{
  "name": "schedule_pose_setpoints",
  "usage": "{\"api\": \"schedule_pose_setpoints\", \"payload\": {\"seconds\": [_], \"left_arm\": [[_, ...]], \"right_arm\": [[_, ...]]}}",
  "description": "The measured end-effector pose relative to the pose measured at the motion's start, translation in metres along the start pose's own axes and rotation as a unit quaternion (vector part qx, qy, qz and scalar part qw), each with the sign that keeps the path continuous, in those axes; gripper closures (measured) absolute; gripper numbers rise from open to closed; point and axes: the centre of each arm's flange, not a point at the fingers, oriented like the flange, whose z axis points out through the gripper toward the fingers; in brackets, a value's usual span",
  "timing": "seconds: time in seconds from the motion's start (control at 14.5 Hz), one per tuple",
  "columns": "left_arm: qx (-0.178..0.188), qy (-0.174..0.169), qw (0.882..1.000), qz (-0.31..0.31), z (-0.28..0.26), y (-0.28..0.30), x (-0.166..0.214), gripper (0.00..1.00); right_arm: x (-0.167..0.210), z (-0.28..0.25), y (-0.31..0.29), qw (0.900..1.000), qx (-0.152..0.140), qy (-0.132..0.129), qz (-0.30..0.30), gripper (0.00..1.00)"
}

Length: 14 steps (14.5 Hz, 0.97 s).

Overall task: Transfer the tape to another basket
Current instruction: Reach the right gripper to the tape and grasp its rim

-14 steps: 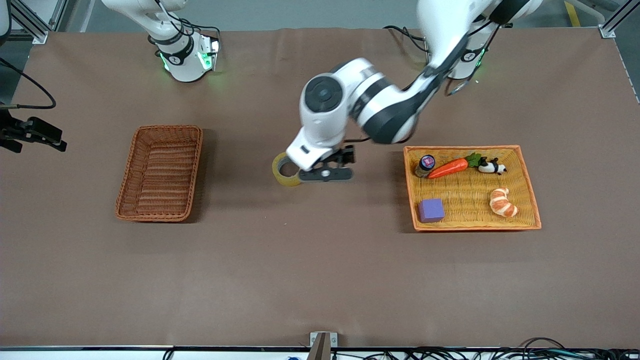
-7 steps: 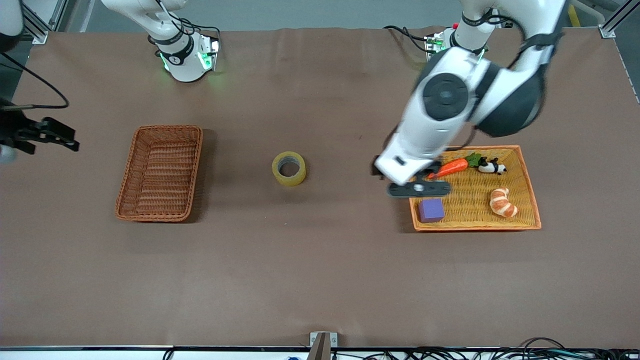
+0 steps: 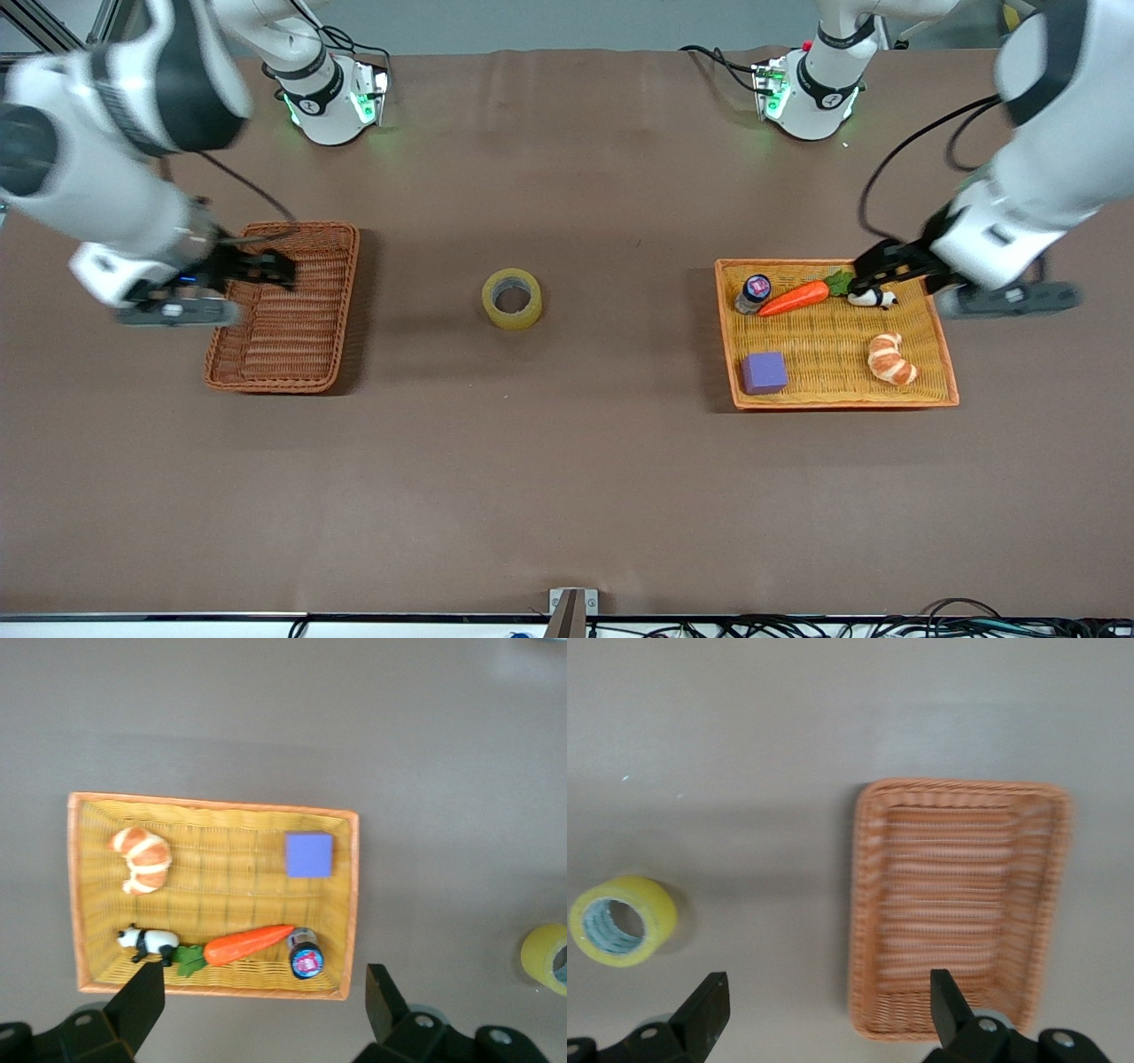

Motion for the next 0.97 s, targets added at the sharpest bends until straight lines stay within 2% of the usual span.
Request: {"api": "schedule_pose_setpoints", "payload": {"seconds": [0.28,0.55,0.69,0.97], "left_arm": [[-0.003,0.014,1.0,0.024,-0.023,-0.038,-0.015,0.0],[0.028,0.011,0.998,0.053,-0.034,-0.052,-0.027,0.0],[0.03,0.011,0.998,0.06,-0.039,-0.045,-0.033,0.0],[0.04,0.004,0.996,0.077,-0.039,-0.023,-0.043,0.0]], "right_arm": [[-0.002,0.067,-0.102,1.0,0.0,0.002,0.005,0.0],[-0.008,0.148,-0.182,0.999,0.022,0.003,0.029,0.0],[-0.012,0.181,-0.203,0.999,0.028,-0.002,0.027,0.0],[-0.041,0.242,-0.215,0.999,0.04,0.009,0.01,0.0]]}}
